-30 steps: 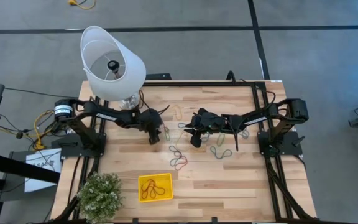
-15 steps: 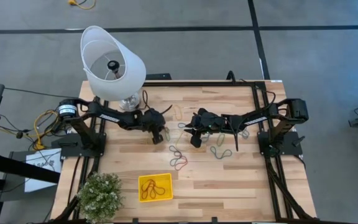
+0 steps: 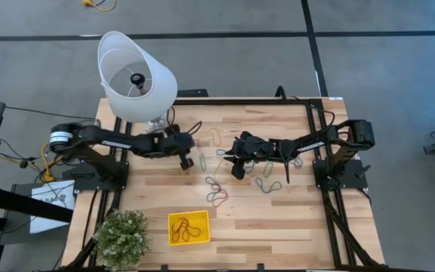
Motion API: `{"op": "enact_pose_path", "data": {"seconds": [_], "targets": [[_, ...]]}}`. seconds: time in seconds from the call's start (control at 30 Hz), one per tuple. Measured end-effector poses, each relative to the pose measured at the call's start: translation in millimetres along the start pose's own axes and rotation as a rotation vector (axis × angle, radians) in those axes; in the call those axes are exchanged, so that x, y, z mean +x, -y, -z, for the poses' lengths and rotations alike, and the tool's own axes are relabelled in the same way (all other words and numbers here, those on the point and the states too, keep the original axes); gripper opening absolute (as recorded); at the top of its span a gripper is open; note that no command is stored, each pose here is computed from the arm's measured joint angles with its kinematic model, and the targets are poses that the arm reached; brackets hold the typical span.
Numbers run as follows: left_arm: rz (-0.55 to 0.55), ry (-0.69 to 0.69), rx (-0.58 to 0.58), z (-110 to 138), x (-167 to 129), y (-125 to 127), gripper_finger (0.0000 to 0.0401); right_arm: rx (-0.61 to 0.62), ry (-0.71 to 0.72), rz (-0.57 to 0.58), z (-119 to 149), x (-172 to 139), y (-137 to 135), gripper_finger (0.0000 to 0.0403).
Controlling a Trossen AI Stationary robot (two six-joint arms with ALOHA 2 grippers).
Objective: Pick and place items into bin
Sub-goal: Put the red rubber band into the yellow bin
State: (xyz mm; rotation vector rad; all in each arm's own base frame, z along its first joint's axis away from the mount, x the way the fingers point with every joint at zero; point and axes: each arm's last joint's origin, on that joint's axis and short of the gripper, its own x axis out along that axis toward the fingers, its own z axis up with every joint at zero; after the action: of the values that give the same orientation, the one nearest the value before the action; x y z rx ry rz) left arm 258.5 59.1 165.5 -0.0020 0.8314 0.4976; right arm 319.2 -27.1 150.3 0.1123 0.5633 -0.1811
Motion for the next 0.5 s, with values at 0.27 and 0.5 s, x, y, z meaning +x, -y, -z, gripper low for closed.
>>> {"op": "enact_pose_path", "data": {"seconds": [0.27, 0.5], "targets": [[0.129, 0.239, -0.020, -20.7, -69.6, -1.4, 0.0000, 0.000, 0.001, 0.000, -0.1, 0.0, 0.0, 0.0092], [0.475, 0.337, 0.030, -14.2, -123.0, 34.6, 0.0000, 0.000, 0.002, 0.000, -0.2, 0.0, 0.2, 0.0092]]}}
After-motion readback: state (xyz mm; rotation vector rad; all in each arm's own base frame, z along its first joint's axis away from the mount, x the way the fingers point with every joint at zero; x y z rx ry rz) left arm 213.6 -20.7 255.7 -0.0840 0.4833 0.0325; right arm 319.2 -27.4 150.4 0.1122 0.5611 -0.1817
